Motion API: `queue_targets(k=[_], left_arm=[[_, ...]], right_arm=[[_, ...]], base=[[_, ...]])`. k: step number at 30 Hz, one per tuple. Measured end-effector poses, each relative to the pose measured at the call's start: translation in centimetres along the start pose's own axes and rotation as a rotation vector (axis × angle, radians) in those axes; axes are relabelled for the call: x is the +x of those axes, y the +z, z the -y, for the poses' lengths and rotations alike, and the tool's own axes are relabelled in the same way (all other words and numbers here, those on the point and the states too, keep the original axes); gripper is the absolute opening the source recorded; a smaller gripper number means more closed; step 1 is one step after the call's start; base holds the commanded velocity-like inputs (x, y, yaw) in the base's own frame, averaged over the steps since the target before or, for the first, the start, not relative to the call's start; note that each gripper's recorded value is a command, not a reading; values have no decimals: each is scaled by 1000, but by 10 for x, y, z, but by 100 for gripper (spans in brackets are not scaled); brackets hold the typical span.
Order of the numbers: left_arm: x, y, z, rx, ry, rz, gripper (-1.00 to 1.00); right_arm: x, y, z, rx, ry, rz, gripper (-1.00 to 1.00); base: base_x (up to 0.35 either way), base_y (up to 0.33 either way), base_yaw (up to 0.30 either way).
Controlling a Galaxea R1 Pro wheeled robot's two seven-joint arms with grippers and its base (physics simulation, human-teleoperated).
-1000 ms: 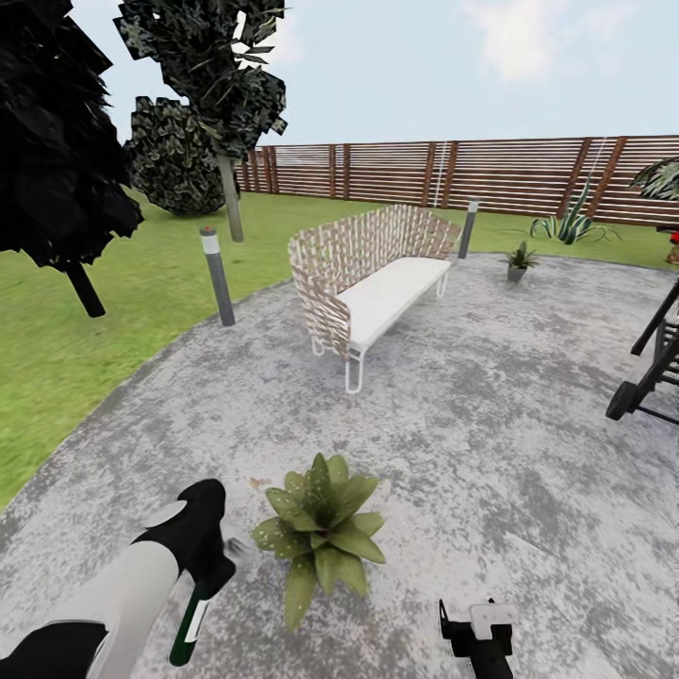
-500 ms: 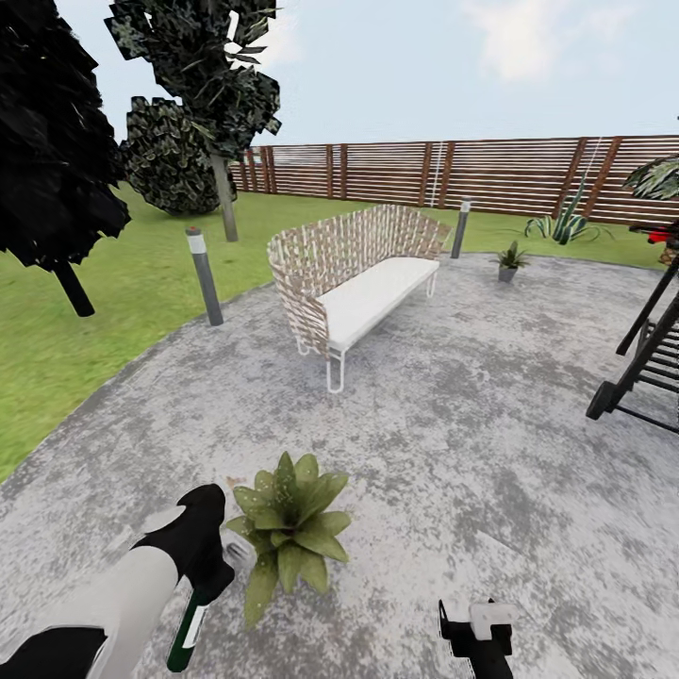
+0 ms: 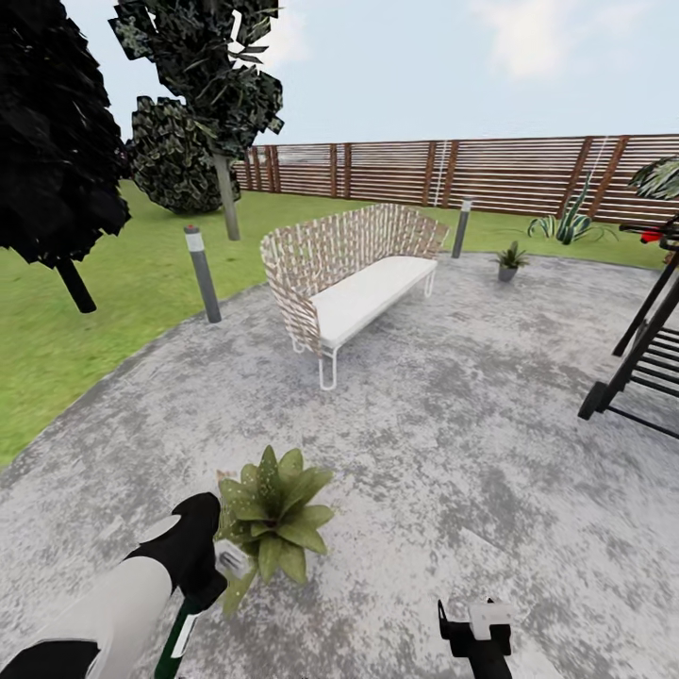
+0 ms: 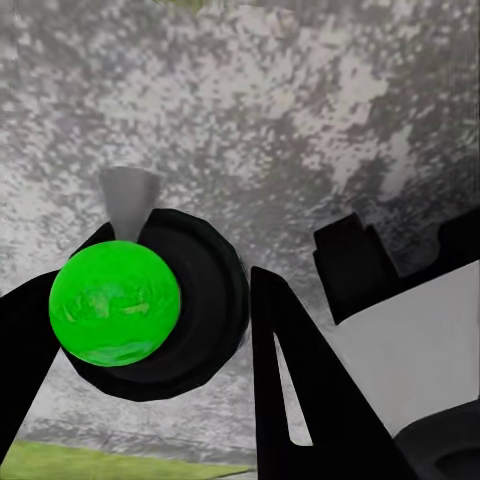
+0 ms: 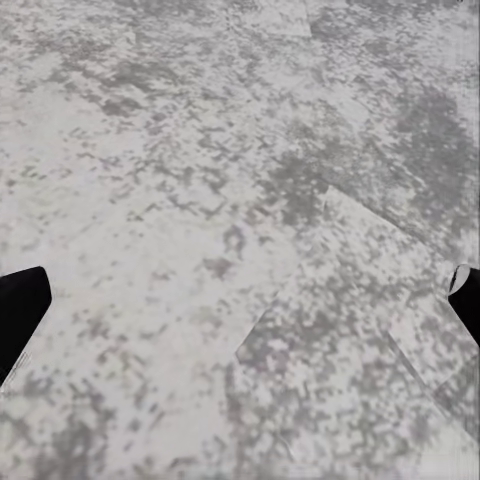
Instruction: Pick up the pesticide atomizer in the garden and spray insectifuge to fully cover both potted plants in the garden.
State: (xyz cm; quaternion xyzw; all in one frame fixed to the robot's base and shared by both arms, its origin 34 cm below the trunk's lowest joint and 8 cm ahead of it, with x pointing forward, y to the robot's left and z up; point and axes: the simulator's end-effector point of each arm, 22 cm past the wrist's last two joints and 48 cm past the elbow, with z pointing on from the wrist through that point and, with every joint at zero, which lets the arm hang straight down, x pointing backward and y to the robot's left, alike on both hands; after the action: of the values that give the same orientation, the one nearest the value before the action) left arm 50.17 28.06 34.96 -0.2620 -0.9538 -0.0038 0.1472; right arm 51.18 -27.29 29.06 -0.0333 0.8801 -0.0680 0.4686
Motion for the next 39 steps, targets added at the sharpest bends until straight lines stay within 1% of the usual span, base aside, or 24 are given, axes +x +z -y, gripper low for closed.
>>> queue_targets(k=[3, 6, 8, 9, 10, 13, 18, 21, 25, 35, 39], left_arm=[[0, 1, -2, 0, -4, 0, -100], [0, 2, -4, 3, -23, 8, -100], [1, 3, -18, -45, -42, 13, -100], [2, 4, -20, -52, -54, 14, -100], [1, 6, -19, -48, -67, 18, -100], [-2, 7, -14, -36, -77, 27, -100], [-4, 10, -6, -22, -71, 27, -100], [8, 22, 3, 1, -62, -15, -100], [14, 26, 1, 1, -62, -28, -100], [13, 25, -1, -4, -64, -25, -100], [16, 27, 0, -2, -63, -33, -100]], right_arm=[[1, 0, 0, 0, 0, -2, 100], [2, 0, 0, -1, 0, -5, 100], [3, 0, 0, -1, -1, -6, 100], [3, 0, 0, -1, -1, -7, 100], [4, 0, 0, -1, -1, -7, 100], [4, 0, 0, -1, -1, -8, 100], [4, 0, 0, 0, -1, -8, 100], [4, 0, 0, 0, -1, -8, 100], [4, 0, 0, 1, -1, -8, 100], [4, 0, 0, 1, -1, -8, 100], [4, 0, 0, 0, 0, -8, 100]], base=[[-1, -1, 227], [0, 0, 232], [0, 0, 153], [0, 0, 62], [0, 0, 40], [0, 0, 16], [0, 0, 2], [0, 0, 0], [2, 0, 0], [88, -64, 2], [5, -3, 149]])
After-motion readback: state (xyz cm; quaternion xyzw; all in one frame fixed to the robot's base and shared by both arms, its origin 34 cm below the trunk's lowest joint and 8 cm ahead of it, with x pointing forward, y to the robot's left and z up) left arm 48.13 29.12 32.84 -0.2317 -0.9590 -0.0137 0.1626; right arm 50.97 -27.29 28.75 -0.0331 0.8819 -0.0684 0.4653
